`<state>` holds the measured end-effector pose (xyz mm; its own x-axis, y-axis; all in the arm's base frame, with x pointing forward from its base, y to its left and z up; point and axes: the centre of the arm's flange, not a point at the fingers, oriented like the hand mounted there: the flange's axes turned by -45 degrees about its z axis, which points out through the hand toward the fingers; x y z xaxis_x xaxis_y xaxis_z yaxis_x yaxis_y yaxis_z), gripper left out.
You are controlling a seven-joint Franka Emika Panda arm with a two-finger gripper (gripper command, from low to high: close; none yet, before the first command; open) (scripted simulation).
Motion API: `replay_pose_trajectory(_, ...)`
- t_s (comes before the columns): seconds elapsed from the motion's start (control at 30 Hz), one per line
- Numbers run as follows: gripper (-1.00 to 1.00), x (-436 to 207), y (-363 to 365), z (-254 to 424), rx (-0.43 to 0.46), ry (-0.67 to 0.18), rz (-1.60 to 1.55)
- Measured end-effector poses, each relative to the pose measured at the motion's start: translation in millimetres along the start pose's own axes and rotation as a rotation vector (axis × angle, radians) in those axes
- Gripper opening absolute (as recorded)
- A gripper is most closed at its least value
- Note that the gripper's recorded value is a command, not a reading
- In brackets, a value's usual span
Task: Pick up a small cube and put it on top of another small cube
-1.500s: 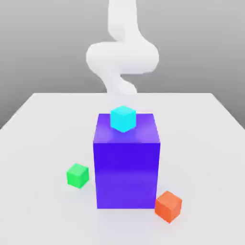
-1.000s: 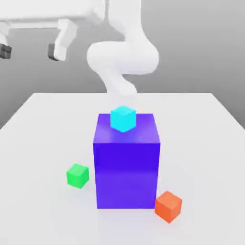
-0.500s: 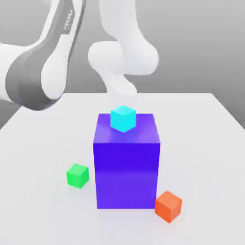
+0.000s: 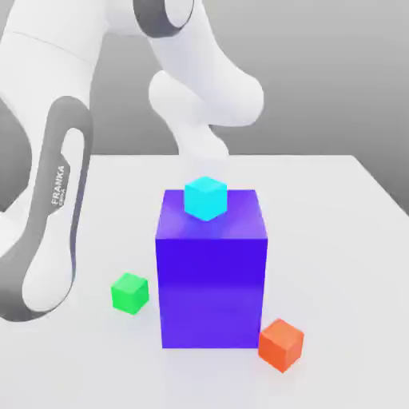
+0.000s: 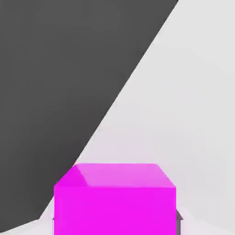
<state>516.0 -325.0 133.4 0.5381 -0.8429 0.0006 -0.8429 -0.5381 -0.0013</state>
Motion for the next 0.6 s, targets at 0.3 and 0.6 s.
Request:
replay_pose_trajectory(0.3, -1.00, -25.0, 18.2, -82.1, -0.078, 0.029, -0.259)
replay_pose_trajectory(0.6, -1.00, -77.4, 55.3, -119.8, -0.181, 0.034, -0.726)
